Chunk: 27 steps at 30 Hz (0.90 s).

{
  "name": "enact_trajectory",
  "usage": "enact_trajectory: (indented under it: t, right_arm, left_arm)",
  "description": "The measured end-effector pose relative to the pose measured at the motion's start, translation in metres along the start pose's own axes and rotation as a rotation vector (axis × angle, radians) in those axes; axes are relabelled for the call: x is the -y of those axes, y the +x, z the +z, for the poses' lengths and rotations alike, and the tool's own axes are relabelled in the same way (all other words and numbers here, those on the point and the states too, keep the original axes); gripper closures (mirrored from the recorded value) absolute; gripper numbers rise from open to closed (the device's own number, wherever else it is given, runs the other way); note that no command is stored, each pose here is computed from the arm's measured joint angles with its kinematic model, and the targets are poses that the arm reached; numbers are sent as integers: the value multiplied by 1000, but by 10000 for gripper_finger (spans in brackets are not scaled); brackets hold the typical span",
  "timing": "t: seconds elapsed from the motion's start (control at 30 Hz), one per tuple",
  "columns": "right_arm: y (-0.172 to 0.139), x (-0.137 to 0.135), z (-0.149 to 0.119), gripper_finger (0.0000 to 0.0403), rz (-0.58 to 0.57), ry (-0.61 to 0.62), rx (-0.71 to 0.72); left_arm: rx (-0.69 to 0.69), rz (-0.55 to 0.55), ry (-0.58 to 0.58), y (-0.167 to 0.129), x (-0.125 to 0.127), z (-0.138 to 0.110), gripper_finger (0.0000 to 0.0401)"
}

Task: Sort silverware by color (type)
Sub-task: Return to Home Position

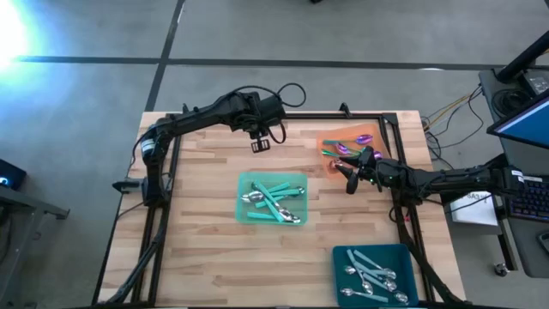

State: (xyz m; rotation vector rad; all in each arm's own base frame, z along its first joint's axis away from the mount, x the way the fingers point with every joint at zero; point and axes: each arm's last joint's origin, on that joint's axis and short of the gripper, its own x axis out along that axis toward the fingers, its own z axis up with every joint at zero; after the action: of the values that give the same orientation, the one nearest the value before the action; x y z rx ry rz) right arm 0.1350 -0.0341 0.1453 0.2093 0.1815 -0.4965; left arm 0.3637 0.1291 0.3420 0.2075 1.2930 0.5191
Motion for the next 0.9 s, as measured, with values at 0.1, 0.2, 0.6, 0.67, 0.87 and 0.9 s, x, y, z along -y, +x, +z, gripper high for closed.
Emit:
enact_trajectory:
  t: [0.1,0.2,0.6,0.67,0.87,0.9]
  right_arm:
    - [-1,0,0,239,1,1,2]
    - [-4,1,0,239,5,9,23]
    - [-28,8,24,239,17,84,268]
    - [-33,11,29,239,7,100,325]
    - [-44,20,39,239,-45,132,464]
    - [-46,21,41,239,-55,137,488]
  left_arm:
    - [1,0,0,0,0,0,306]
    - [-2,0,0,1,0,0,306]
    - [-65,-6,30,18,-2,-7,306]
    - [-81,-7,30,22,-3,-10,306]
    - [-130,-12,64,35,-6,-16,306]
    - [-138,-13,68,38,-7,-17,306]
